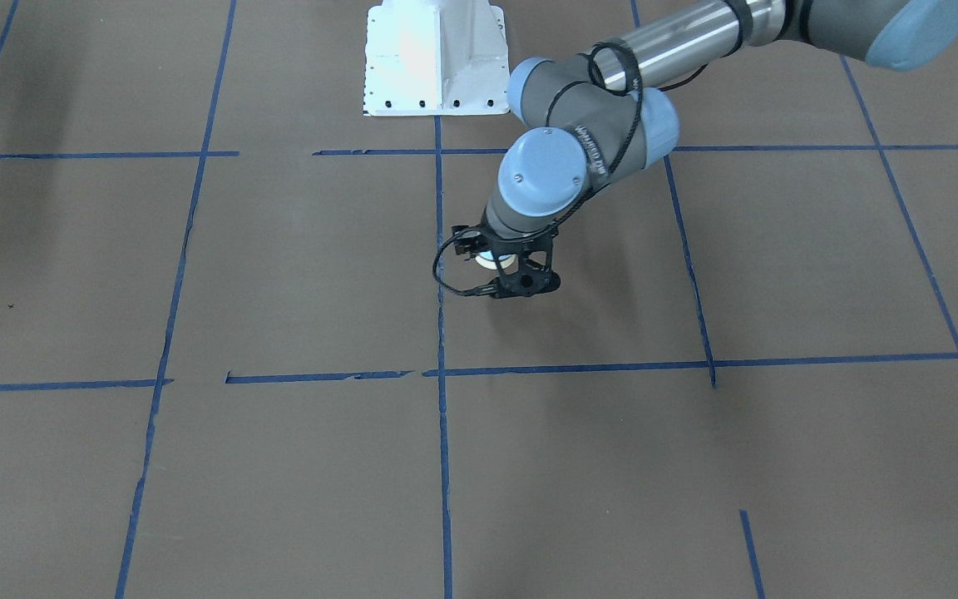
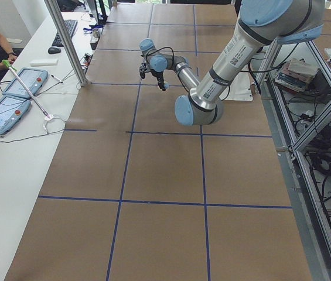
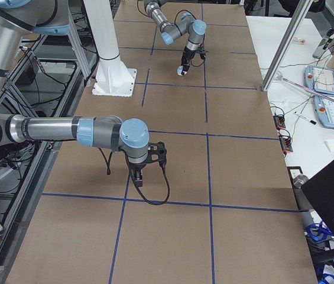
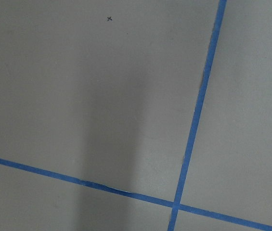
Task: Place and press bell with both arms
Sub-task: 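Carry the bell with the left gripper toward the table centre, then lower the bell onto the tape crossing and open the left gripper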
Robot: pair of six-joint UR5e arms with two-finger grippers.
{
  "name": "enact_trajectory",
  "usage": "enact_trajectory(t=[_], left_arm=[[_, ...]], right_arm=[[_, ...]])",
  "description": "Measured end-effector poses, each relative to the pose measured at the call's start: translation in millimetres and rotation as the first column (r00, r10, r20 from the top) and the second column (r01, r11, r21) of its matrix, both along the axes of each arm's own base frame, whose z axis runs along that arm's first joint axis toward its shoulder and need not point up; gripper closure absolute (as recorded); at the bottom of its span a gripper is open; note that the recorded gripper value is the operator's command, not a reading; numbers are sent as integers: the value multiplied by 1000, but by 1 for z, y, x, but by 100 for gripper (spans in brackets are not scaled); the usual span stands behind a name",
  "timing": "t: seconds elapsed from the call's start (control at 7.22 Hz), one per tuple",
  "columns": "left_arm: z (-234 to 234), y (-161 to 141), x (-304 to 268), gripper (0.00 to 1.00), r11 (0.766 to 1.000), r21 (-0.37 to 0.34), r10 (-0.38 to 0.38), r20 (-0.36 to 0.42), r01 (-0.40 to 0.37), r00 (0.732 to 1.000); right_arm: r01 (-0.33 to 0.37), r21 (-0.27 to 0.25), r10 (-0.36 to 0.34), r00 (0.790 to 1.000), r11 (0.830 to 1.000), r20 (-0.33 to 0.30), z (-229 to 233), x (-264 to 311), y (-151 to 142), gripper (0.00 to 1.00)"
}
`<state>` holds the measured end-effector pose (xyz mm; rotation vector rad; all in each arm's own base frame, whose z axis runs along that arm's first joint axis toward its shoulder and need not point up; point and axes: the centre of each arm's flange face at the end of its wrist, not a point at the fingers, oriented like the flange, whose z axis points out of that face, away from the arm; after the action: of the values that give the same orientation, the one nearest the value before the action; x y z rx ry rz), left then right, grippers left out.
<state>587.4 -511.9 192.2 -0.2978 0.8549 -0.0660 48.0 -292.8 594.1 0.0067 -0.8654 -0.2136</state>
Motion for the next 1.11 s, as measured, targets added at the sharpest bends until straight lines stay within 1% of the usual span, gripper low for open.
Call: enact_trajectory(t=[0.14,0.28,0.42,0.83,1.11], left_arm=[[-14,-17,20,80,999,-10,-51,4,51,999],[-18,-31,37,75,997,-11,-83,7,83,997],[-19,-41,48,65,995,-6,-101,12,101,995],[-20,-47,56,48,994,-1,-112,13,112,994],[-18,-44,59,47,994,-3,-109,15,109,994]], right_arm=[[0,0,0,1000,1000,0,0,0,0,0],[0,0,0,1000,1000,2,0,0,0,0],[0,0,0,1000,1000,6,-1,-1,-1,0],[-2,1,2,1000,1000,19,-2,-1,-1,0],[-1,1,1,1000,1000,20,-3,-2,-1,0]])
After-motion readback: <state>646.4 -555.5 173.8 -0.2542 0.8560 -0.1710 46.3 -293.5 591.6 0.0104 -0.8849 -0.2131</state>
